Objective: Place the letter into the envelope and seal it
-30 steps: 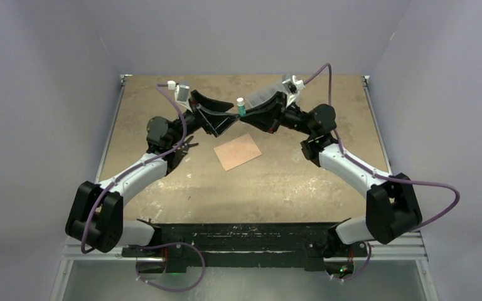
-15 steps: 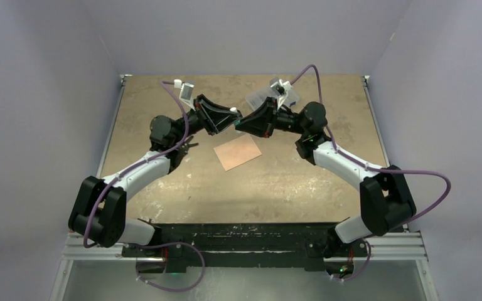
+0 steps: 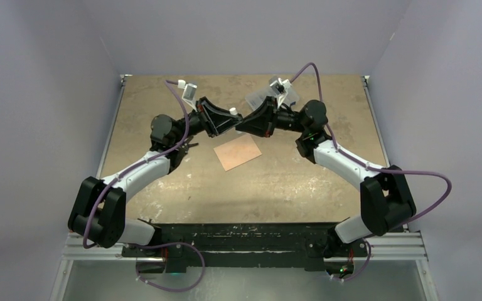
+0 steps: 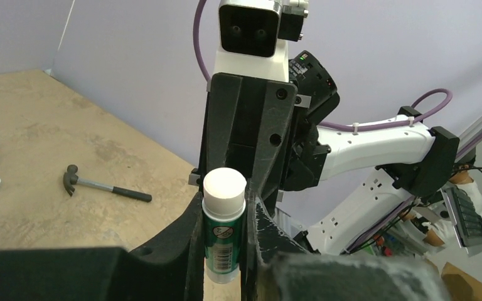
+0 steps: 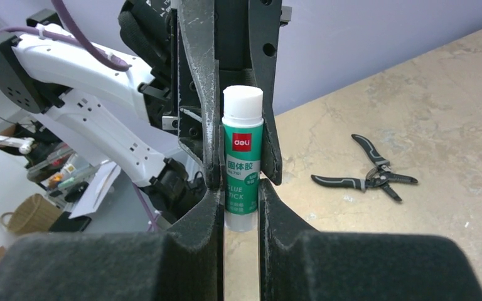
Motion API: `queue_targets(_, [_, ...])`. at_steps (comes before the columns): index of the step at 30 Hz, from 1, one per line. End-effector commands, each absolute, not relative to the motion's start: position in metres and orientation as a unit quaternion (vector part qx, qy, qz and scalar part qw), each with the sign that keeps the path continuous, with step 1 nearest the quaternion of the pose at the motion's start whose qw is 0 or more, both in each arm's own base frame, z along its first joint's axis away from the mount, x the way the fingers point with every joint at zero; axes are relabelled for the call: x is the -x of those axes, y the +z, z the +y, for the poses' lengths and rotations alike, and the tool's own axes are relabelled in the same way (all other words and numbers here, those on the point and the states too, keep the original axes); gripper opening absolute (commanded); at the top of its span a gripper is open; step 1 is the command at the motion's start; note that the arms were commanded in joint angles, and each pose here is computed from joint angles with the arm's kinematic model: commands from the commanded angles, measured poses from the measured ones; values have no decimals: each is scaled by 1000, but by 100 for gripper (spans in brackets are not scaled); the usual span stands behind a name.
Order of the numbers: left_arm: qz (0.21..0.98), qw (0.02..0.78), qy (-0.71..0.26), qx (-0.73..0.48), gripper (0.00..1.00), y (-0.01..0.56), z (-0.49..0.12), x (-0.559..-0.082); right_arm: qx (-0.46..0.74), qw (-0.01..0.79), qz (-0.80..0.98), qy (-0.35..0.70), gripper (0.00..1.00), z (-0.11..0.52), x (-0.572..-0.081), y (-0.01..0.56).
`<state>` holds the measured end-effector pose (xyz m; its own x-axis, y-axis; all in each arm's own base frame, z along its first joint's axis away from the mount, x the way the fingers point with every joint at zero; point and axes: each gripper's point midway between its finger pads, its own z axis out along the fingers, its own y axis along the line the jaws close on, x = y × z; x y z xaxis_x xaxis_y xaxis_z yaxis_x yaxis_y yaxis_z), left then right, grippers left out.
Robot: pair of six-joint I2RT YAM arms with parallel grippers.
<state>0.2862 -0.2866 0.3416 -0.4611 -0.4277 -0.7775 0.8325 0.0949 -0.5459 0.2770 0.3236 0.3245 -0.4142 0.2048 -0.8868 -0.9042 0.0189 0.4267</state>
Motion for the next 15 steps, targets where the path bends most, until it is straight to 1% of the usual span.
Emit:
queue_targets(1, [542,487,-660,-182,0,359,-287,-279,330,478,512,632,22,322,-268,355])
queue_targets(2, [539,494,-660,-174,0,364,-286,-282,320,481,515,634,37,321,-268,356])
queue_targets(3, [535,500,-661,-166,0,369,-285,-284,311,483,516,635,47,319,-267,356])
queue_targets(4, [530,504,-664,-160,0,374,-284,-285,296,485,520,638,56,317,-267,359])
queue_targets(5, [521,509,-668,-154,0,381,-282,-285,284,480,525,643,62,315,-265,358])
queue_targets(6, [512,514,-672,-148,0,388,-280,-285,261,480,527,651,66,312,-265,361])
queue_targets(9, [494,527,-678,-133,0,405,-276,-286,183,486,517,680,72,300,-264,373])
queue_targets(13, [481,532,-690,-102,0,421,-271,-289,78,458,481,743,72,282,-256,382])
queue_targets(15, [477,526,-699,-88,0,427,-269,-290,53,437,461,771,71,278,-255,385])
